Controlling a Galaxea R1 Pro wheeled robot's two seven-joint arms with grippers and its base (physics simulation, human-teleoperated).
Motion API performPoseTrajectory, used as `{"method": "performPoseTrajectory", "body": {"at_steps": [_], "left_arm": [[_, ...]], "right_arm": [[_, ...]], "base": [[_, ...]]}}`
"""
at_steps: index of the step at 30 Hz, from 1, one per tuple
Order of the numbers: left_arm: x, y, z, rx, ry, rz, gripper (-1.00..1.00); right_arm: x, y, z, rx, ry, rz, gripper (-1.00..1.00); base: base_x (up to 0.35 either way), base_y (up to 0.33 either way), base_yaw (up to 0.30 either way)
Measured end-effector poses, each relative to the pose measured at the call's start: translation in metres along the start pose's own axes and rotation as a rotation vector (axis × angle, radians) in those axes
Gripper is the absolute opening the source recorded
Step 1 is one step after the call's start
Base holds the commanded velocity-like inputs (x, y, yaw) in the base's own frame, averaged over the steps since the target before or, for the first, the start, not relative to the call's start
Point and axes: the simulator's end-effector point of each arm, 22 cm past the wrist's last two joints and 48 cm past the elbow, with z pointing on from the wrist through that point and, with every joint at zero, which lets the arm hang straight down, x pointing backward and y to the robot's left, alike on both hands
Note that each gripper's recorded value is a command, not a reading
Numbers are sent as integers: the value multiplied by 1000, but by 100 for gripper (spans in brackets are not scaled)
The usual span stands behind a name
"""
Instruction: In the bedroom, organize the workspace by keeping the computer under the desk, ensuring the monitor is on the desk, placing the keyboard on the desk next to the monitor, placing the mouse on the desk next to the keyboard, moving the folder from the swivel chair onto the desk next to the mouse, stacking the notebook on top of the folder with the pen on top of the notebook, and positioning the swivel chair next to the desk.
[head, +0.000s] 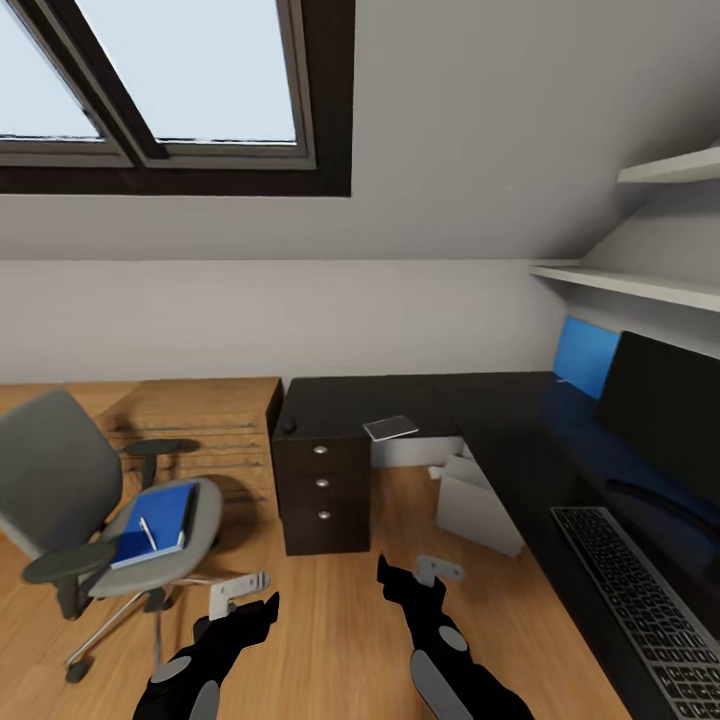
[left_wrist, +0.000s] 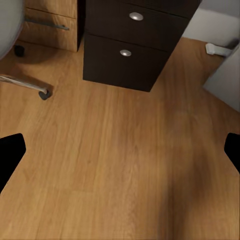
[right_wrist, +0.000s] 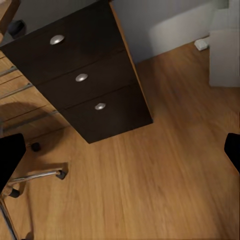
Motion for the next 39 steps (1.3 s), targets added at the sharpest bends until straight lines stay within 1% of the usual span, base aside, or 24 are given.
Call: {"method": "performPoseTrajectory", "body": {"at_steps": [6, 7, 9, 25, 33, 39], "left_arm": [[0, 0, 0, -1, 0, 1, 100], [0, 0, 0, -1, 0, 1, 100], [0, 0, 0, -1, 0, 1, 100], [1, 0, 0, -1, 1, 1, 100], [5, 1, 2, -2, 12, 1, 100], [4, 0, 1, 0, 9, 0, 100]], "right_arm": [[0, 0, 0, 1, -1, -2, 100], [-5, -1, 0, 1, -26, 8, 100], [-6, -1, 0, 1, -30, 10, 100], [-8, -2, 0, 3, -39, 12, 100], [-8, -3, 0, 3, -39, 11, 100], [-11, -2, 0, 1, -48, 12, 100]], "base": [[328, -13, 160], [323, -106, 266], [315, -137, 267], [274, -224, 263], [254, -223, 54], [109, -77, 5]]}}
